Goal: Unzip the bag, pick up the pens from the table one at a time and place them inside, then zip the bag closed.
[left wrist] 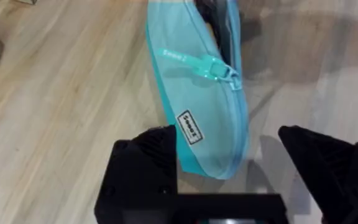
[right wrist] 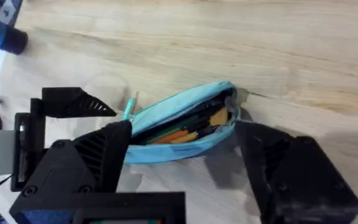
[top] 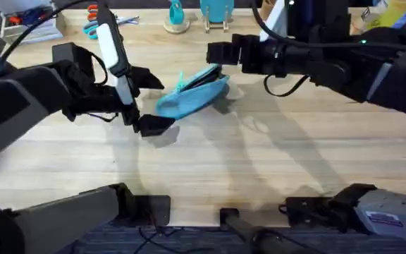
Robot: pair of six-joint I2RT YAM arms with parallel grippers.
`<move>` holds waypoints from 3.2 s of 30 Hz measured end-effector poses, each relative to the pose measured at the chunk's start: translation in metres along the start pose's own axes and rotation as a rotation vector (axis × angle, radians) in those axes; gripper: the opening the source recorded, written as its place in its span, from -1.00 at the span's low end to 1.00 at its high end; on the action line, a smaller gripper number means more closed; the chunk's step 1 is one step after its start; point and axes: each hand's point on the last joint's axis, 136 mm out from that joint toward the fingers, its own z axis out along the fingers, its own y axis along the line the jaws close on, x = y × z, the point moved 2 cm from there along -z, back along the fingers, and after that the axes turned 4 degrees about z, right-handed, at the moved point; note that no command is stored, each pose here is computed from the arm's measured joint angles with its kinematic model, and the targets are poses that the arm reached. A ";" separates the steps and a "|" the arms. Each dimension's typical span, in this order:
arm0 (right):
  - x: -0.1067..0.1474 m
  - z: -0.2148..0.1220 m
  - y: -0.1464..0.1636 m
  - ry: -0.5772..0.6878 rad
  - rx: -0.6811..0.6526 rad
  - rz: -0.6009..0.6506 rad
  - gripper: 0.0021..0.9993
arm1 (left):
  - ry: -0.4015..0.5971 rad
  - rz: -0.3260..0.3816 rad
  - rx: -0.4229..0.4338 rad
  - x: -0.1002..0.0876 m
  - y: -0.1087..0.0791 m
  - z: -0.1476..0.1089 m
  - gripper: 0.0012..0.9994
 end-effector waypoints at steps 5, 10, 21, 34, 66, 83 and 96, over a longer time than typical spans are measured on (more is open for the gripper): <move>0.004 0.000 0.000 0.014 0.005 -0.003 1.00 | 0.050 -0.056 0.018 -0.006 0.000 -0.010 0.99; 0.012 0.001 0.006 0.038 -0.003 -0.057 0.99 | 0.108 -0.040 -0.045 -0.027 0.021 -0.034 0.99; 0.007 -0.012 0.015 0.096 0.021 -0.103 0.99 | 0.191 -0.043 -0.061 -0.039 0.027 -0.055 0.99; -0.024 -0.062 0.048 0.252 0.089 -0.193 0.99 | 0.210 -0.053 -0.051 -0.036 0.024 -0.055 0.99; 0.022 0.045 0.089 0.380 -0.080 -0.522 0.99 | 0.210 -0.051 -0.052 -0.036 0.025 -0.055 0.99; 0.042 0.079 0.076 0.440 -0.056 -0.527 0.99 | 0.210 -0.051 -0.052 -0.036 0.025 -0.055 0.99; 0.058 0.079 0.087 0.472 -0.073 -0.553 0.98 | 0.210 -0.051 -0.052 -0.036 0.025 -0.055 0.99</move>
